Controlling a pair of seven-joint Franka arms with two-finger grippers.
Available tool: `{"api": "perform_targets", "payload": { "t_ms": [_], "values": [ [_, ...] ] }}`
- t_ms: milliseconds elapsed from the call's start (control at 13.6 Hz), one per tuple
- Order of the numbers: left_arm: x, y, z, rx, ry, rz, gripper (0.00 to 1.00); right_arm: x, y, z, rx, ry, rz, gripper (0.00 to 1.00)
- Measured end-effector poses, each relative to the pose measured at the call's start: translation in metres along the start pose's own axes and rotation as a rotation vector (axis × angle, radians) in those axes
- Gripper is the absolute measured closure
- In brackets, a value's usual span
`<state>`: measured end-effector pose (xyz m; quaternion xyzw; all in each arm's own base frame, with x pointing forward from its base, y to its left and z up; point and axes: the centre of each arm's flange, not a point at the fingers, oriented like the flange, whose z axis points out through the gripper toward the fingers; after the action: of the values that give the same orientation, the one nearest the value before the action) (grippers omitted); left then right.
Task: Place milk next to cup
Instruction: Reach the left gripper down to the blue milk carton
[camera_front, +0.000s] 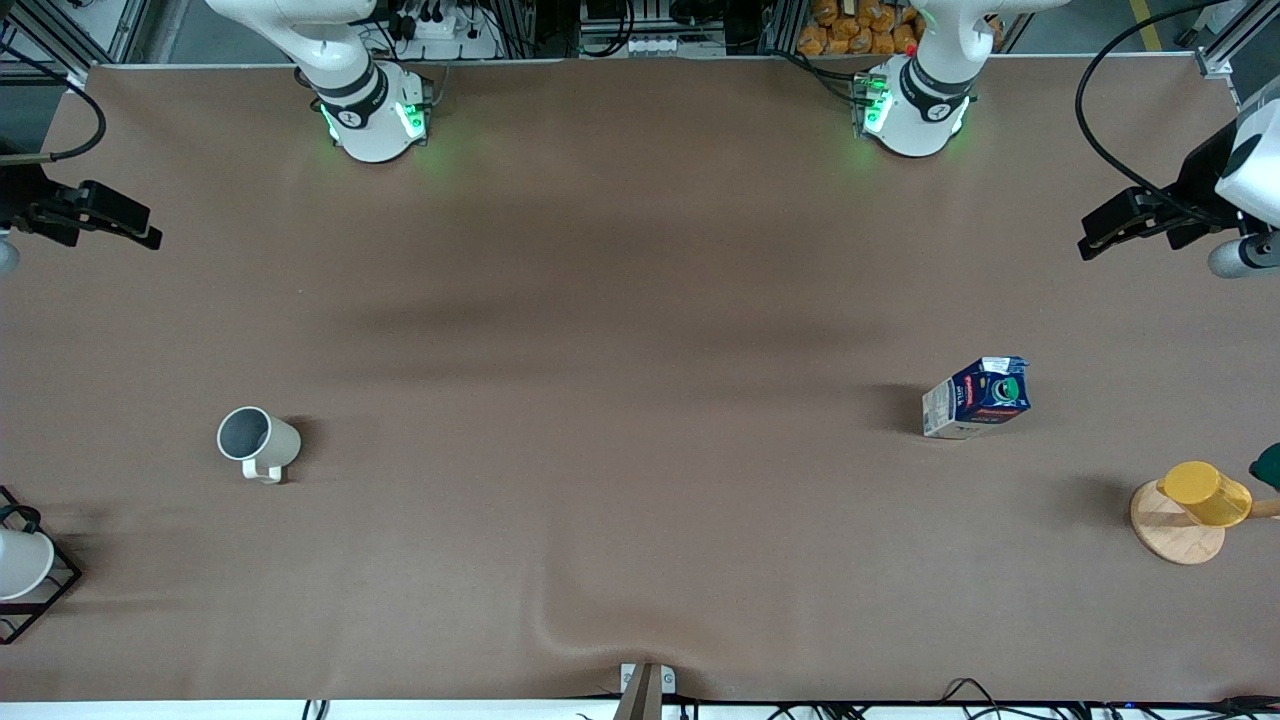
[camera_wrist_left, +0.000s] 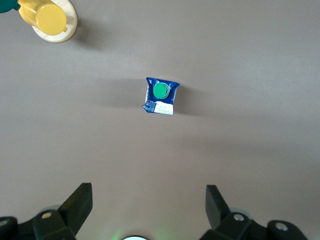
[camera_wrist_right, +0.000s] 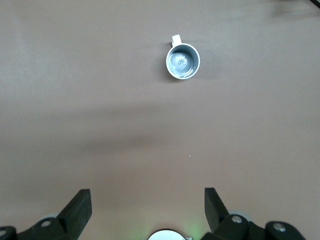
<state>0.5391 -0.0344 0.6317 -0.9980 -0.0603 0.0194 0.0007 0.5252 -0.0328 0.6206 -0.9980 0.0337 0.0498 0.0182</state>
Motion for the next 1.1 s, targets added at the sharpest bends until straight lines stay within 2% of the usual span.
{"api": "perform_targets", "payload": {
  "t_ms": [440,660,880,1099],
  "values": [
    [0.009,0.001,0.016,0.004,-0.030,0.008,0.00,0.001,0.004,0.005,0.001,-0.006,0.008,0.00],
    [0.036,-0.001,0.064,0.044,-0.095,0.009,0.00,0.001,0.011,0.006,0.003,-0.010,0.022,0.00],
    [0.074,0.003,0.117,0.040,-0.085,0.013,0.00,0.002,0.012,0.012,0.003,-0.022,0.023,0.00],
    [0.095,0.005,0.149,0.035,-0.075,0.018,0.00,0.006,0.016,0.020,0.003,-0.031,0.032,0.00]
  ]
}}
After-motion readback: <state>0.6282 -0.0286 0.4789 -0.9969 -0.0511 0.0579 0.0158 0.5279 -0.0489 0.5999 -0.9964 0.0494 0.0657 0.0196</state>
